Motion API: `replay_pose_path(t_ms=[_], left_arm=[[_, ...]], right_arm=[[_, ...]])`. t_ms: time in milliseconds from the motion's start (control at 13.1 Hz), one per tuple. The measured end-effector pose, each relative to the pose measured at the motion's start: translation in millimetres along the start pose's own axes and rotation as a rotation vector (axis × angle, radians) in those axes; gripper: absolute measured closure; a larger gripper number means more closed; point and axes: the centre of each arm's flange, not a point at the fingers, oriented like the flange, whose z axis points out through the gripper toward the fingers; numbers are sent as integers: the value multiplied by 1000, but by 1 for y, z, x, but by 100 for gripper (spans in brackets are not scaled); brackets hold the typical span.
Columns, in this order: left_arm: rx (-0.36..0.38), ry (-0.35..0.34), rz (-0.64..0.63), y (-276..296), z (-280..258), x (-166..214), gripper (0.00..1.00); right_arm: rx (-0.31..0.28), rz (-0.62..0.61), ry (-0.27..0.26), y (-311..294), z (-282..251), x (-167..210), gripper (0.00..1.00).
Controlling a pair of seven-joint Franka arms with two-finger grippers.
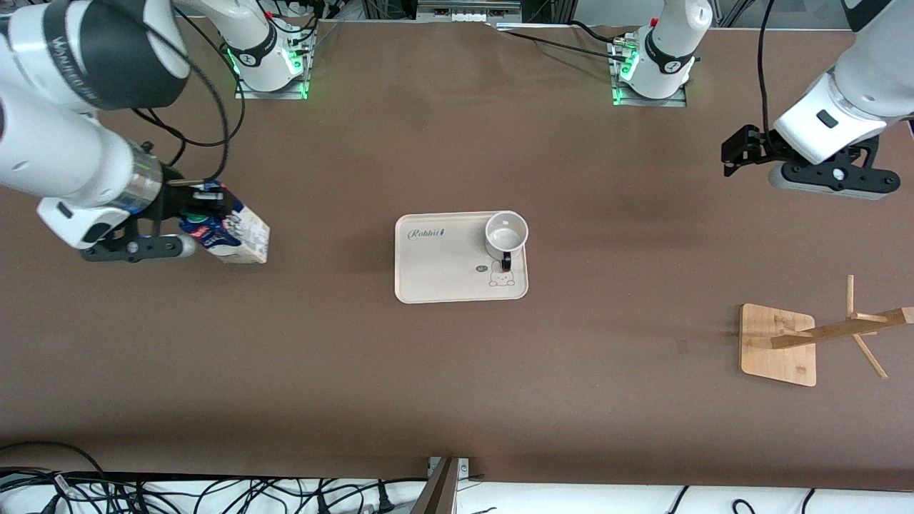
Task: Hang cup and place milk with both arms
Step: 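Lower the carton to the table while the left gripper reaches the mug, then release the carton with the right gripper while the left gripper grasps the mug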
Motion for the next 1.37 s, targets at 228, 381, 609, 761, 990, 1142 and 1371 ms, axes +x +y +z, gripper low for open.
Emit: replay_pose_path(t_ms=[228,381,609,761,990,1142,1371], left_arm=[[2,0,-22,19,-2,0,0],[3,-11,-1,31,3,2,0],[2,-89,81,74,46,21,0],[-9,-138,112,94,76,37,0],[-5,-218,73,136,128,53,0],[-7,-221,11,175,157,68,0],[-28,-189,-65,240,190,86,0]], right_arm=[[-2,58,-115,47,29,9,63],[-3,80,-187,69,56,16,62],[5,75,-224,99,90,29,62],[2,65,-209,108,117,39,61],[-3,65,-190,114,153,48,60],[-5,67,-186,116,172,49,60],[-6,68,-183,120,194,48,60]])
